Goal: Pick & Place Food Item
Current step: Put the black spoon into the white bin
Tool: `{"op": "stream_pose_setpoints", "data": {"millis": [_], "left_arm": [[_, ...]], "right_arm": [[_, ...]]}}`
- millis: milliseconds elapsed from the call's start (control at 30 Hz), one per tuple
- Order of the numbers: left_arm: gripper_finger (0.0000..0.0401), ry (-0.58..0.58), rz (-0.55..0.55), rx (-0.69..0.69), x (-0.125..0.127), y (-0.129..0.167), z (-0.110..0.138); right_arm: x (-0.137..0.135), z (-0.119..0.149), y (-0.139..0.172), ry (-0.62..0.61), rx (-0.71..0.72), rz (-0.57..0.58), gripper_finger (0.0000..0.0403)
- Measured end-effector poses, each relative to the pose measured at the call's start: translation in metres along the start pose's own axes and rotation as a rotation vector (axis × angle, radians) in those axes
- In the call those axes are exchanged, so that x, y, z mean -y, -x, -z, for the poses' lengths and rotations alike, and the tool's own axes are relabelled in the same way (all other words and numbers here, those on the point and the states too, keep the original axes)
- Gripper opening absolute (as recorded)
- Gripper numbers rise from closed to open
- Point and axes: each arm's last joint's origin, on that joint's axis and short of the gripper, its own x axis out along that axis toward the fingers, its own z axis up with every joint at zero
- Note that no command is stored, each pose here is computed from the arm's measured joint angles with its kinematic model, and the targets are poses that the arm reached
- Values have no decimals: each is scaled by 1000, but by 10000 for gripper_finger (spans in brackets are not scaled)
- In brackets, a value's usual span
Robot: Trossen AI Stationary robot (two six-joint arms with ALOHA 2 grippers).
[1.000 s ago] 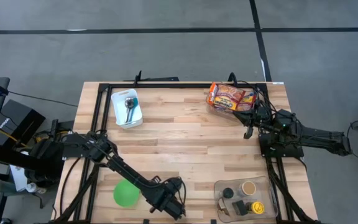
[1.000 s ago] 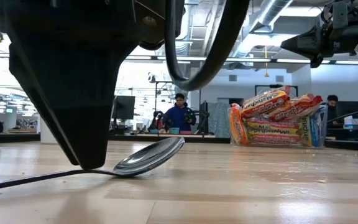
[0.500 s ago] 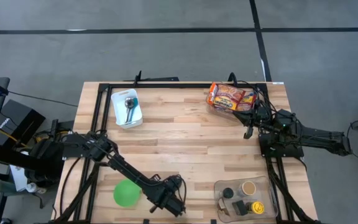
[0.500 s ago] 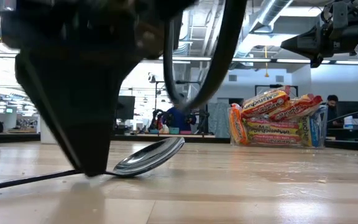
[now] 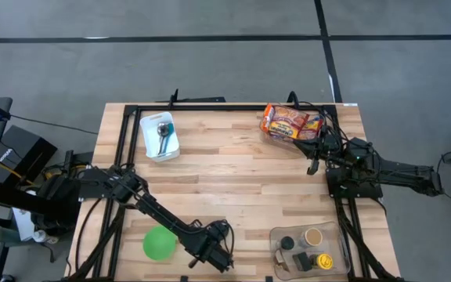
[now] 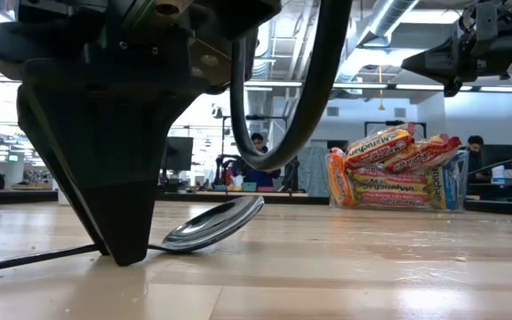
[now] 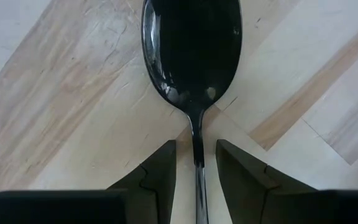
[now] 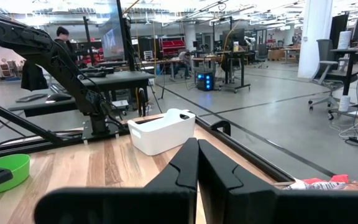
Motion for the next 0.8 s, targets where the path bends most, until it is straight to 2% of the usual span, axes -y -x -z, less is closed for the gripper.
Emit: {"op": "stream_pose_setpoints", "data": {"millis": [267,800], "left_arm": [[106,-1,-3,-3,0,0,0],[39,1,-9,-22,-2,-1,-1]], "right_arm": [[0,0,0,0,0,0,0],[0,0,0,0,0,0,0]]}}
